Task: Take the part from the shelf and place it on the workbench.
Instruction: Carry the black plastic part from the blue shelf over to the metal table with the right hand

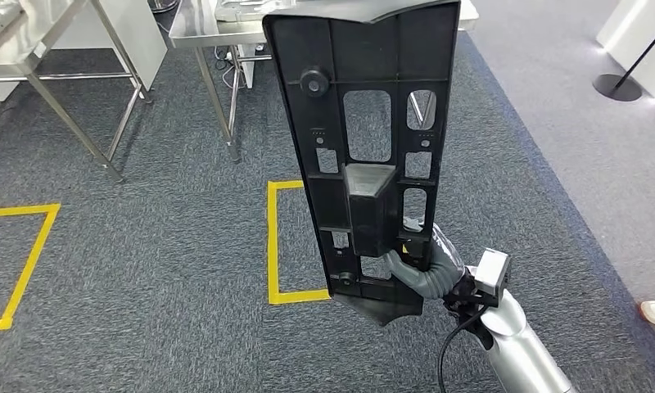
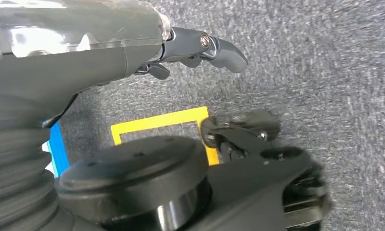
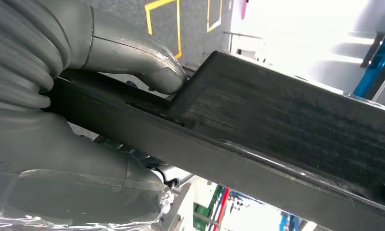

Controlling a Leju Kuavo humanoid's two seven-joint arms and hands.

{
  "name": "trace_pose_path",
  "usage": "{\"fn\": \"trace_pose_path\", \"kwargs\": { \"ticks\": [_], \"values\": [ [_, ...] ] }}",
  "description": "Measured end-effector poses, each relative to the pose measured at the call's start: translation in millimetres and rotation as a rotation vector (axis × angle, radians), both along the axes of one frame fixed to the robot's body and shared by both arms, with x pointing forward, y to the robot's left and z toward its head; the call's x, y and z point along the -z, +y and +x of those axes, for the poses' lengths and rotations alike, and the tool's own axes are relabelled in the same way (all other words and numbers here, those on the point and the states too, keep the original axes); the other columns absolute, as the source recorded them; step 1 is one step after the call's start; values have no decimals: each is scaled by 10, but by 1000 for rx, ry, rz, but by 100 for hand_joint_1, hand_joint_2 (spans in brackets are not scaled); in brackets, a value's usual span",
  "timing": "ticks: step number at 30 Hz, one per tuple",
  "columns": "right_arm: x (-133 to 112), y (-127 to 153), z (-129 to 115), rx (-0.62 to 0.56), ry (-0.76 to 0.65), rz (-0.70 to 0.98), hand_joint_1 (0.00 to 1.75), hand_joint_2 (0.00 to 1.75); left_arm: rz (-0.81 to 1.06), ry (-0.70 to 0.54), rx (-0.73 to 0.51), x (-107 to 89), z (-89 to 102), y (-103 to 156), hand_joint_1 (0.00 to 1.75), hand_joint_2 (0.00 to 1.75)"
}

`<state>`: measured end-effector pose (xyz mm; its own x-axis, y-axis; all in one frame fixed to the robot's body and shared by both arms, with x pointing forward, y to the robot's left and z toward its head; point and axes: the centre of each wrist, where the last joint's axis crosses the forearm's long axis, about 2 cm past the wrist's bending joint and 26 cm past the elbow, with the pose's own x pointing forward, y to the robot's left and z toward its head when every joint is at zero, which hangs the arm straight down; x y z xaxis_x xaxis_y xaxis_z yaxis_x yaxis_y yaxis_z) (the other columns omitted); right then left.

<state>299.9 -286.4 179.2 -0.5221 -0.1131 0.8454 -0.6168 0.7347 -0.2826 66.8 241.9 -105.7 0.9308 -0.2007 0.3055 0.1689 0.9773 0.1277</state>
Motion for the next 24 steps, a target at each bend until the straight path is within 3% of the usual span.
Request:
{"fn": "trace_pose_path", "kwargs": {
  "ticks": [24],
  "values": [
    [-10,31,13,-3,8,15,169,175,-3,-9,7,-8,41,-16,0,175]
  ]
}}
